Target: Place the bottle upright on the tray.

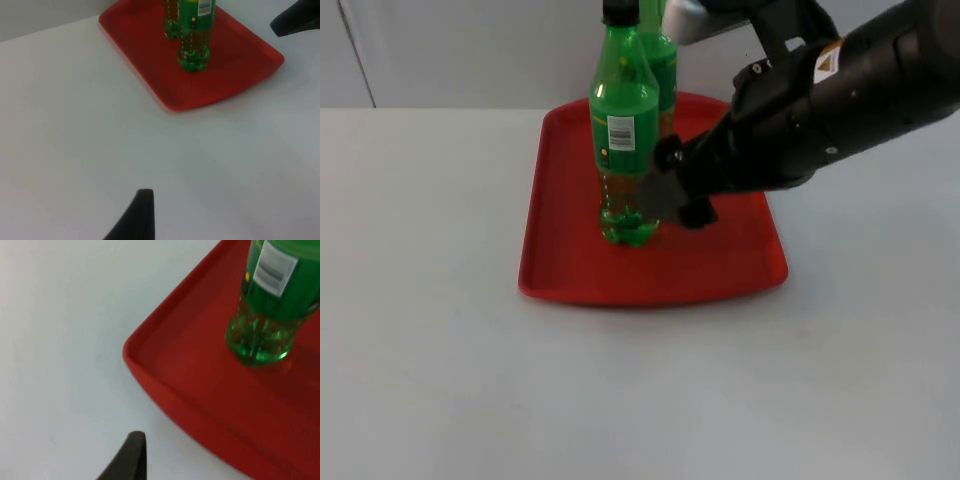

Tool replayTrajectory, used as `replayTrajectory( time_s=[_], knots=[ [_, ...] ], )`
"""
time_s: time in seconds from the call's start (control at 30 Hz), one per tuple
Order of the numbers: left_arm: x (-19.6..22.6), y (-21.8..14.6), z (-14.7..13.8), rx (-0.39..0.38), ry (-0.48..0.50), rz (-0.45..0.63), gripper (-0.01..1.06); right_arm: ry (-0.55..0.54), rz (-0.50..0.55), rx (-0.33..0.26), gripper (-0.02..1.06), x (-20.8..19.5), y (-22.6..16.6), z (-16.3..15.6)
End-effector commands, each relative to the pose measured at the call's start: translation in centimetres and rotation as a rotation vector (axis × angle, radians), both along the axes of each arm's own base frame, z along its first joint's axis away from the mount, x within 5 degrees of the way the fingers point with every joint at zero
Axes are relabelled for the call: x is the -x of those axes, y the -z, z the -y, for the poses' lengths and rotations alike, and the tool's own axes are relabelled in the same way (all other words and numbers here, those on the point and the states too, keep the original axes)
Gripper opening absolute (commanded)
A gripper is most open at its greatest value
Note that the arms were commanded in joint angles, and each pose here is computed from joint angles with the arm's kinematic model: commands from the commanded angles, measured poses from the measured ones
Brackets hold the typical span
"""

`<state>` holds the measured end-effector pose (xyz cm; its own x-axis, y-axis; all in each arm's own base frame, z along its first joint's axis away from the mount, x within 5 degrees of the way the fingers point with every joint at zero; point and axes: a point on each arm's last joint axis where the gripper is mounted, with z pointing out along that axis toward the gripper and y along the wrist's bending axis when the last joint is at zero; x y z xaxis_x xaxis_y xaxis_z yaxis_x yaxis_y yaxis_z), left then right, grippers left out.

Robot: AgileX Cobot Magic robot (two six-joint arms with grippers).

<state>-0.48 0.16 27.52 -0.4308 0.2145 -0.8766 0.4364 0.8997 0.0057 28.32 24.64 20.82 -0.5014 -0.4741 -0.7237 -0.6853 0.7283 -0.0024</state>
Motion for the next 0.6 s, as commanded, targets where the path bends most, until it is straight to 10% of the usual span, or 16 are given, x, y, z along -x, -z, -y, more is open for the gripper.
replayTrajectory(
  time_s=[0.0, 0.57],
  knots=[
    [0.0, 0.1, 0.0, 0.008, 0.003, 0.006, 1.05, -0.018, -0.013, 0.017, 1.05, 0.6, -0.7, 0.2],
    [0.0, 0.1, 0.0, 0.008, 0.003, 0.006, 1.05, -0.060, -0.065, 0.042, 1.05, 3.4, -5.2, 2.2]
  ],
)
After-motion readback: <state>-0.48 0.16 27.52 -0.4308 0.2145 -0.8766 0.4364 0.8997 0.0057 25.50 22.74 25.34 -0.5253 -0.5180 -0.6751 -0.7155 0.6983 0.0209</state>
